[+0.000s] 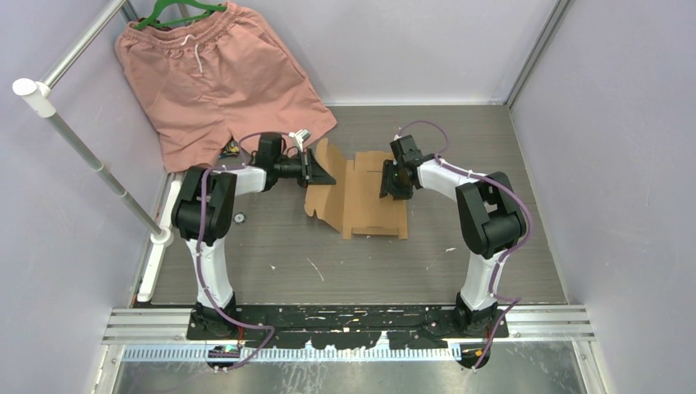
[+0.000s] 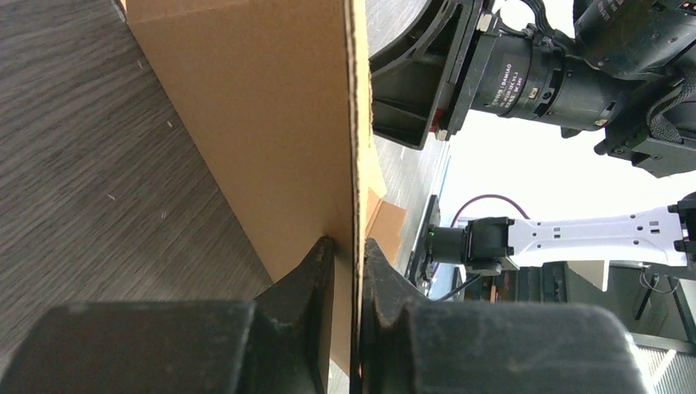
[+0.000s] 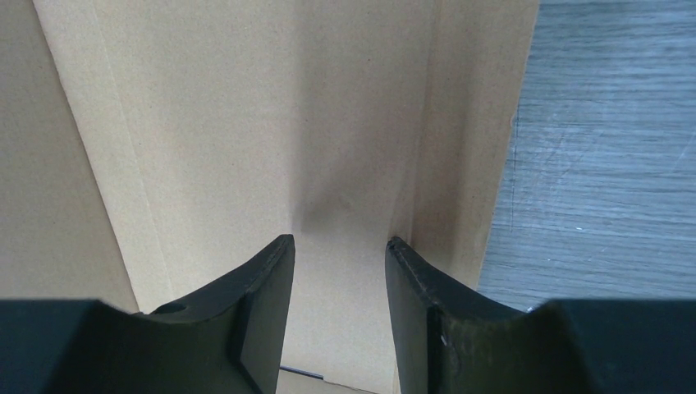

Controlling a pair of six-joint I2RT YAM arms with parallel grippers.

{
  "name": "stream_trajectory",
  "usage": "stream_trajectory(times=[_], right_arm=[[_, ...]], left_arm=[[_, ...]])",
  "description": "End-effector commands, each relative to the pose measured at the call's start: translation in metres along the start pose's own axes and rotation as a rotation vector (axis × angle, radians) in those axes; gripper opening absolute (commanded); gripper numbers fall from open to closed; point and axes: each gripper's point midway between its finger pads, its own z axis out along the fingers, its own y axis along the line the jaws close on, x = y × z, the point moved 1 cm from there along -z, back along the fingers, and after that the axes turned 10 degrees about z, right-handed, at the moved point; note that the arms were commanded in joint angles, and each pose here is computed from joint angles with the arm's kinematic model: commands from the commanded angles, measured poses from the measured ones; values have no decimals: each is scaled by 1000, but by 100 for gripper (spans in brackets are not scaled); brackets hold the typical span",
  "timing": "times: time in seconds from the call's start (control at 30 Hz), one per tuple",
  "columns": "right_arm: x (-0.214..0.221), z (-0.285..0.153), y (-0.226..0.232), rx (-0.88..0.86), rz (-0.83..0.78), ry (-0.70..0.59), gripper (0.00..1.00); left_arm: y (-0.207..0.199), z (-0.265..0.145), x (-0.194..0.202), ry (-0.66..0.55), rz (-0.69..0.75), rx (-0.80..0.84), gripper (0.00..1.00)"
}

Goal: Fold the paper box
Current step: Fold the paper box at the center of the board.

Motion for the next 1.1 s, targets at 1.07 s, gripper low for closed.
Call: stream_trajectory(times=[1.07], right_arm=[[86, 11, 47, -111, -82, 220, 52]], left_arm=[[24, -59, 62, 496, -11, -736, 14]])
